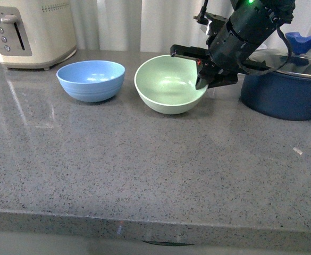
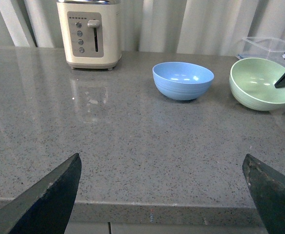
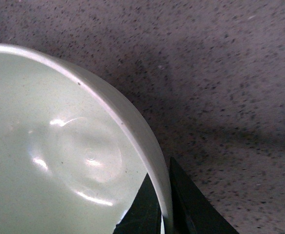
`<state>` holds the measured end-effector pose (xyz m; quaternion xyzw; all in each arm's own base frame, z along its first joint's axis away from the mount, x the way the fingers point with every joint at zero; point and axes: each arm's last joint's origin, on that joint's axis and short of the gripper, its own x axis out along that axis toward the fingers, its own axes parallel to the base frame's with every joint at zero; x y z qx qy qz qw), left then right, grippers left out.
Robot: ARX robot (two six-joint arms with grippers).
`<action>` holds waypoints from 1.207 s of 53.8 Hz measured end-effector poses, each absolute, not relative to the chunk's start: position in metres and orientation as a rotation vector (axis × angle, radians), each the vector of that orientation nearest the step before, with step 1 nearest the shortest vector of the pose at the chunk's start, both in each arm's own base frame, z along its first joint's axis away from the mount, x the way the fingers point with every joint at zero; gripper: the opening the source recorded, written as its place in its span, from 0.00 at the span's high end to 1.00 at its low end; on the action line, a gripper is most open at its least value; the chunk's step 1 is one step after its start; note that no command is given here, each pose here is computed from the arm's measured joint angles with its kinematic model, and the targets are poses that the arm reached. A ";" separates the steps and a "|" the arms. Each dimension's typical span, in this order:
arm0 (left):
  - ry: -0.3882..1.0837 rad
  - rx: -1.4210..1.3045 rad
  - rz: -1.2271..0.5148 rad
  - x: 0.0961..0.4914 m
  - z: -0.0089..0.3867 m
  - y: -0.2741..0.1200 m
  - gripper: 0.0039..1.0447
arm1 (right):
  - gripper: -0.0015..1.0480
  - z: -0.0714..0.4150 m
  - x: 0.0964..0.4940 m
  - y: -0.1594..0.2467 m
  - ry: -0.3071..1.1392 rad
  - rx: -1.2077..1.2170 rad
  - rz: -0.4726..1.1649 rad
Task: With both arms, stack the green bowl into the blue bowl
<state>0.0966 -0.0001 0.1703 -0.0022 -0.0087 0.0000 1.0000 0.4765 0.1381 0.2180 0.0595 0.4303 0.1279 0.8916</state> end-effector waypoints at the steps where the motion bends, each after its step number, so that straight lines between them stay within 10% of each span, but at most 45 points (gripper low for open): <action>1: -0.017 -0.004 0.000 0.097 0.170 0.000 0.06 | 0.99 0.220 0.477 0.137 0.891 0.123 0.261; 25: -0.017 -0.004 0.000 0.097 0.170 0.000 0.06 | 0.99 0.296 0.493 0.156 0.768 0.162 0.372; 65: -0.017 -0.004 0.000 0.097 0.170 0.000 0.06 | 0.99 0.266 0.499 0.240 0.802 0.086 0.624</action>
